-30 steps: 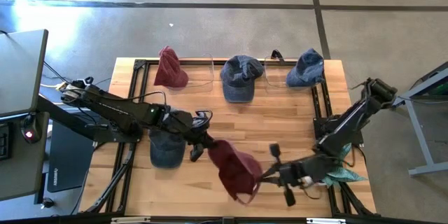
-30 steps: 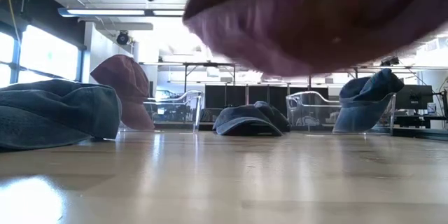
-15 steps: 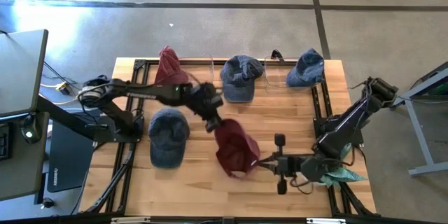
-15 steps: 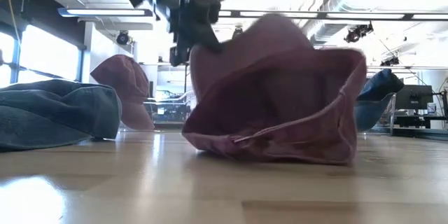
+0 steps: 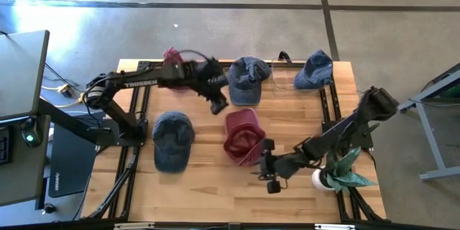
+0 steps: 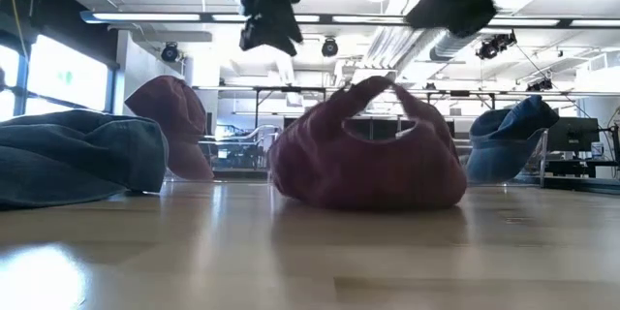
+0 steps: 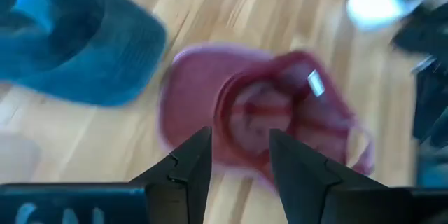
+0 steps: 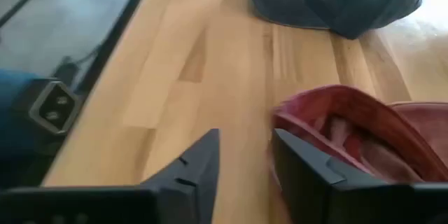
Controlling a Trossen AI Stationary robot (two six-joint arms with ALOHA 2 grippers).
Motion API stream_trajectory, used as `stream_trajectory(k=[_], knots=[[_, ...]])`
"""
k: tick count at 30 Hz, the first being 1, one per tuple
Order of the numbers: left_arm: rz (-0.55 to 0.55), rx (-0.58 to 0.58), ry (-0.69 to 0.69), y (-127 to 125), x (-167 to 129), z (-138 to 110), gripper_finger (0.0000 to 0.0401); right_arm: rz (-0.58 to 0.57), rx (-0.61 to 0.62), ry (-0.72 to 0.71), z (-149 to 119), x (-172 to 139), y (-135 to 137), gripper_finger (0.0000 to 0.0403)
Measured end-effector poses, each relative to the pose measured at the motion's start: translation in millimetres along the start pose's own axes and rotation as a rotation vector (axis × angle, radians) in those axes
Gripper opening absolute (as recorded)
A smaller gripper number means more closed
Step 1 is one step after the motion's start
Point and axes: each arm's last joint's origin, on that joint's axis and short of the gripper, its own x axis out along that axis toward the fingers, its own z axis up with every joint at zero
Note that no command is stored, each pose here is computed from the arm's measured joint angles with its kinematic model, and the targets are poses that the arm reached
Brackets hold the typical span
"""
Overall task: Pick & Place hat
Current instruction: Put the red cap into the left transparent bin
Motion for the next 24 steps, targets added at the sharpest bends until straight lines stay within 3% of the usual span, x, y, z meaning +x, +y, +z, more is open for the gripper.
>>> stream_trajectory(k=[6,13,19,24], knots=[[0.178,0.147,0.104,-56,27,-49,0.0138,-0.058,-0.026,0.014,-1,12,-14,0.018],[0.14,0.187,0.05,-122,60,-130,0.0138,0.001,-0.064,0.063,1,26,-41,0.0184],[0.202,0.275,-0.034,-154,53,-165,0.0138,0.119,-0.109,0.171,1,49,-64,0.0165],[0.252,0.343,-0.108,-162,49,-171,0.0138,0.177,-0.147,0.289,12,63,-65,0.0102]])
